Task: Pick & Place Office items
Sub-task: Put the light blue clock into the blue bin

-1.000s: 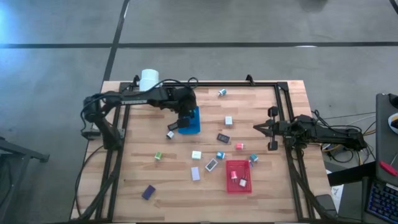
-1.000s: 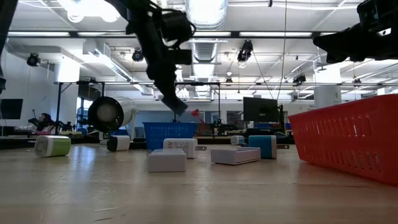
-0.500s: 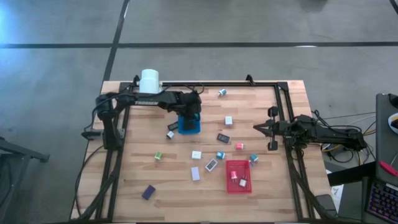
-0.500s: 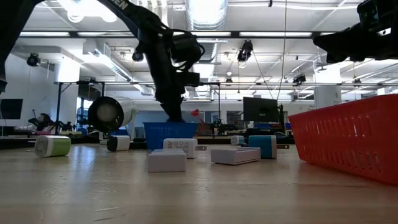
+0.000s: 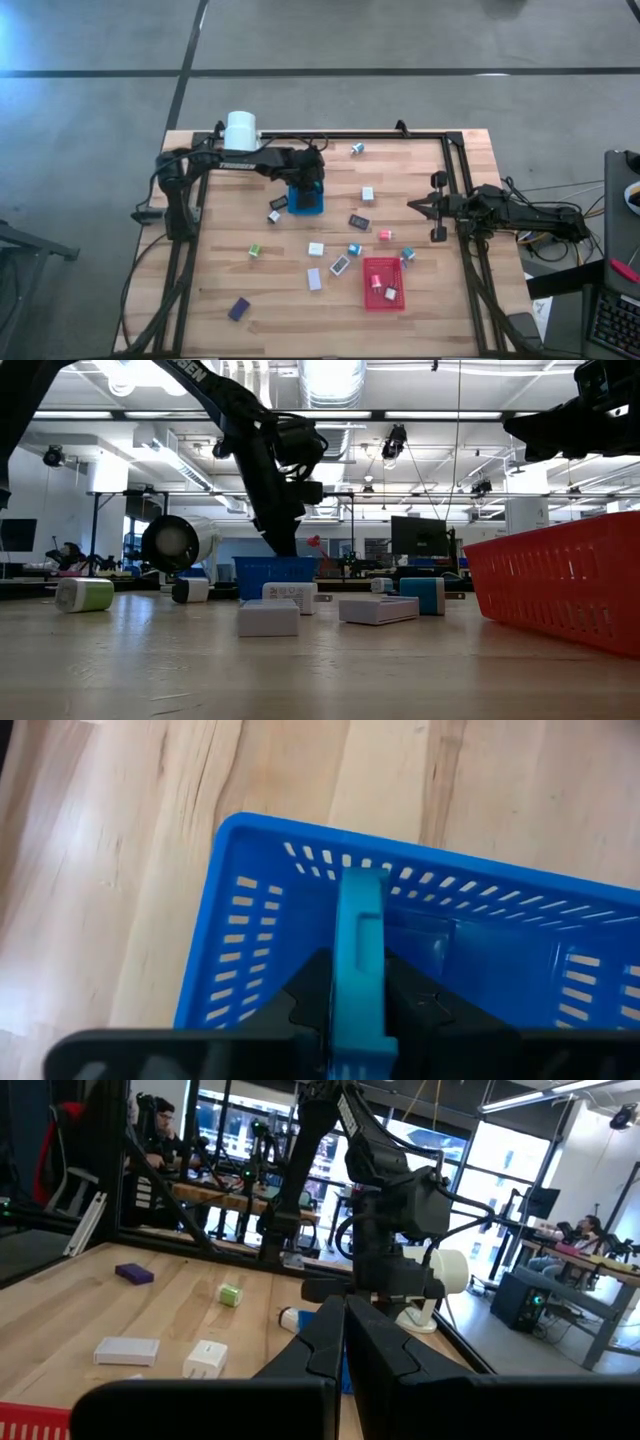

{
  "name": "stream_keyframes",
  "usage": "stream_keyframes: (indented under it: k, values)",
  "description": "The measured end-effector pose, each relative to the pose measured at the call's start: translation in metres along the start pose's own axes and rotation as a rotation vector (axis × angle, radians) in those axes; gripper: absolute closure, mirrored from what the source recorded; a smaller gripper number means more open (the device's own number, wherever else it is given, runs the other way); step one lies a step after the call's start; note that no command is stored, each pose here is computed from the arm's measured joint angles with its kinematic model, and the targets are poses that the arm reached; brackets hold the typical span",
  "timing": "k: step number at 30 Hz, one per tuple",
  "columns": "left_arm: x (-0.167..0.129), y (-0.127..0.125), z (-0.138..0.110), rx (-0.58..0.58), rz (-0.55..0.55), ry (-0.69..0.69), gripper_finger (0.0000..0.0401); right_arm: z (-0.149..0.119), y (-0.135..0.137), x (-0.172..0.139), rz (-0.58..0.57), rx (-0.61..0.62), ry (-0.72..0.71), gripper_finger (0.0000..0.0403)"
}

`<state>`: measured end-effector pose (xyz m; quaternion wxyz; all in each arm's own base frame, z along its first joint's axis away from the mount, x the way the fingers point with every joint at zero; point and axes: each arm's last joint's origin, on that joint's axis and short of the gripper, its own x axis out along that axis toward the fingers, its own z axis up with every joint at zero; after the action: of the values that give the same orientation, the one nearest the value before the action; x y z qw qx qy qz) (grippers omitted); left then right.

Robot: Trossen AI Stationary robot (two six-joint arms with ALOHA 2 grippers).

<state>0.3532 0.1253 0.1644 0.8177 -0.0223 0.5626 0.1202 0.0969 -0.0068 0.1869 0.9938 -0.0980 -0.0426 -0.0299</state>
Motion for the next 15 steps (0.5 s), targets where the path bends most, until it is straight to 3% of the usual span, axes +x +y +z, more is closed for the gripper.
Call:
stream_keyframes:
  k: [9,15]
  values:
    - [0.004,-0.001,-0.005,-0.038,-0.013,0.008,0.0340,0.000,0.000,0.000,0.000,0.000,-0.001,0.0394]
    - [0.008,-0.004,-0.010,-0.024,-0.056,0.052,0.0308,0.000,0.000,0.000,0.000,0.001,-0.001,0.0394]
